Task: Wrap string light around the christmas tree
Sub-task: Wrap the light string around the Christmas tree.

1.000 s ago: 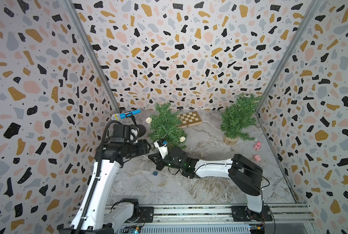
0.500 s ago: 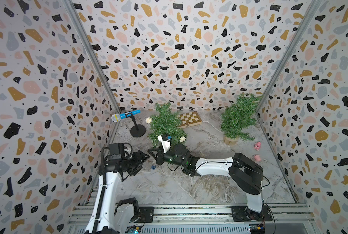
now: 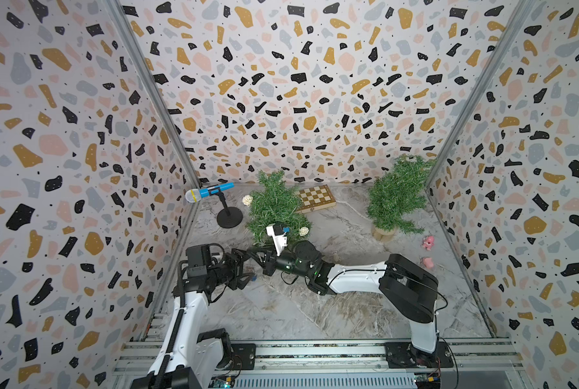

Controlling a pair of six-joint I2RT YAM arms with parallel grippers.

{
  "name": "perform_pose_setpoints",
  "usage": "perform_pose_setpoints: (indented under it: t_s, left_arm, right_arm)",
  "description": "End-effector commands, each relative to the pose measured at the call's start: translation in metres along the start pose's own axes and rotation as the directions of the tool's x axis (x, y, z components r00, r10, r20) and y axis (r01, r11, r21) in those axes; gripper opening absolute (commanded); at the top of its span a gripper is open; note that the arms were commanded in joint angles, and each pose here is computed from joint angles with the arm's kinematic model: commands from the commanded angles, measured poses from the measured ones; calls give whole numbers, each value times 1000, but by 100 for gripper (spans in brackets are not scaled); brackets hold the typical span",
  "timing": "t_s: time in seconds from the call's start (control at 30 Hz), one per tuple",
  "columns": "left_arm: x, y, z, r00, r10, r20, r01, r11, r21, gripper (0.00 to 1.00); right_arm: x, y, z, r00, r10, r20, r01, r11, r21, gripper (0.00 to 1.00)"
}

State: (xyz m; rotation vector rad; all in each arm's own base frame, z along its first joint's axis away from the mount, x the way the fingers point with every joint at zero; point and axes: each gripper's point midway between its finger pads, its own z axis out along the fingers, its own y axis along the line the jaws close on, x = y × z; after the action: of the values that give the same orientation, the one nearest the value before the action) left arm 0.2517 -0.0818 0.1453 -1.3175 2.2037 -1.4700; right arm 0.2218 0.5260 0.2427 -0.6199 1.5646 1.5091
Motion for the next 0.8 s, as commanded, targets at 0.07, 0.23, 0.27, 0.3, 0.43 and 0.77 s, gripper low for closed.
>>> perform_pose_setpoints:
  t_s: [0.07, 0.23, 0.27, 0.3, 0.43, 0.77]
  left_arm:
    - [-9, 15, -8, 998, -21, 59, 25, 997, -75, 77]
    - [-23, 13, -45, 958, 207, 199, -145, 947, -286, 80]
    - [-20, 10, -44, 963, 202, 179, -147, 949, -279, 80]
    - [-13, 9, -39, 977, 156, 143, -117, 962, -246, 80]
    - [6, 18, -5, 991, -130, -9, 129, 988, -82, 80]
    - [0, 24, 4, 981, -193, -15, 191, 979, -69, 82]
  right_arm:
    - [-7, 11, -10, 993, -100, 65, 105, 992, -65, 0]
    - [-4, 9, -6, 986, -157, 48, 159, 986, -49, 0]
    - [-3, 9, -5, 985, -166, 47, 168, 985, -45, 0]
    - [-2, 9, -4, 982, -184, 51, 186, 982, -44, 0]
    - [0, 21, -7, 951, -289, 114, 295, 954, -45, 0]
    - [5, 22, -13, 903, -402, 151, 412, 910, -39, 0]
